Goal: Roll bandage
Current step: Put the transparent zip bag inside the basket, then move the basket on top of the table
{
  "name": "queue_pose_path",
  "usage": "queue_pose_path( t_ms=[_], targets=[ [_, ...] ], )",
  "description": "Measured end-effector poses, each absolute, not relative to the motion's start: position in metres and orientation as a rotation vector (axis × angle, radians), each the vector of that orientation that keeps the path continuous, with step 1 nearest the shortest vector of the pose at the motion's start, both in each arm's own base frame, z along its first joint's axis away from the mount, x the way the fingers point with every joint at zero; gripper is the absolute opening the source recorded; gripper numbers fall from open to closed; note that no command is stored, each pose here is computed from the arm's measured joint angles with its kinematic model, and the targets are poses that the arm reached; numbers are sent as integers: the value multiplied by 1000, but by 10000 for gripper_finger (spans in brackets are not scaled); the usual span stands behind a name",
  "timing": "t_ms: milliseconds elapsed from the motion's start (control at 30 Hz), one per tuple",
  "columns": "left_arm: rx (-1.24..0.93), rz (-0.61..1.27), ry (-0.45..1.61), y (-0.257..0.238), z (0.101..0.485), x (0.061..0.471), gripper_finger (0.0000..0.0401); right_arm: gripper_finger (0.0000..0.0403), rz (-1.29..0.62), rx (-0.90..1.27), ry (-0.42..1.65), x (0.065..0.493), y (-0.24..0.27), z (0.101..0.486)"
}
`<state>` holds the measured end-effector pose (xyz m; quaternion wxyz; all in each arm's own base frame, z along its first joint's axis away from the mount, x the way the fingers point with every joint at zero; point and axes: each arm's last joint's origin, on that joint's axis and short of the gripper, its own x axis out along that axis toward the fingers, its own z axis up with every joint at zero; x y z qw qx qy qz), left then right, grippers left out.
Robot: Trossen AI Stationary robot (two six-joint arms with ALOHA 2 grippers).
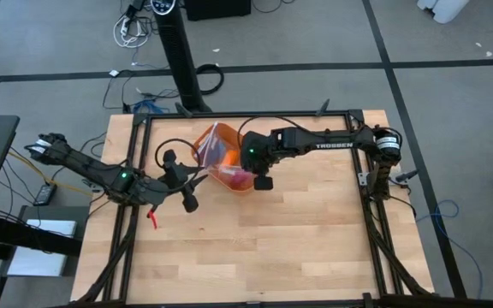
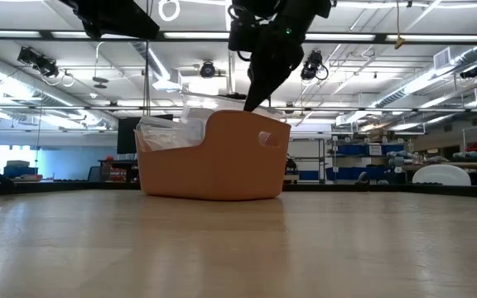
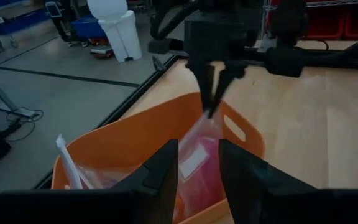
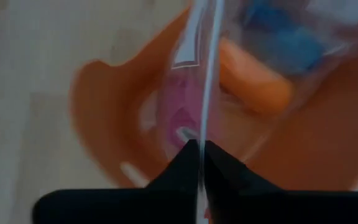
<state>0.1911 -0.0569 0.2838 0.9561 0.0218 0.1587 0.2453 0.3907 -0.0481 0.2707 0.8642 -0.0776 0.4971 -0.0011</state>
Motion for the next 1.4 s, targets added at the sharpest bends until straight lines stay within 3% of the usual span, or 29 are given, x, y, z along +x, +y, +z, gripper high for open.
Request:
queue_pose_path(
  t_ms=[467,700,900,1200,1400],
  targets=[
    [46,498,322,-57,284,191,122,5,62,-626,857,404,-74,288],
    [41,499,321,-57,284,191,122,5,102,-592,799,404,-99,287],
    [45,499,328,-57,280,191,122,10,131,-494,920,406,-103,261],
    [24,514,345,-56,262,189,122,91,37,-455,869,414,-106,260],
    [38,510,341,-56,263,190,122,149,-68,-419,788,415,-105,292]
  ],
)
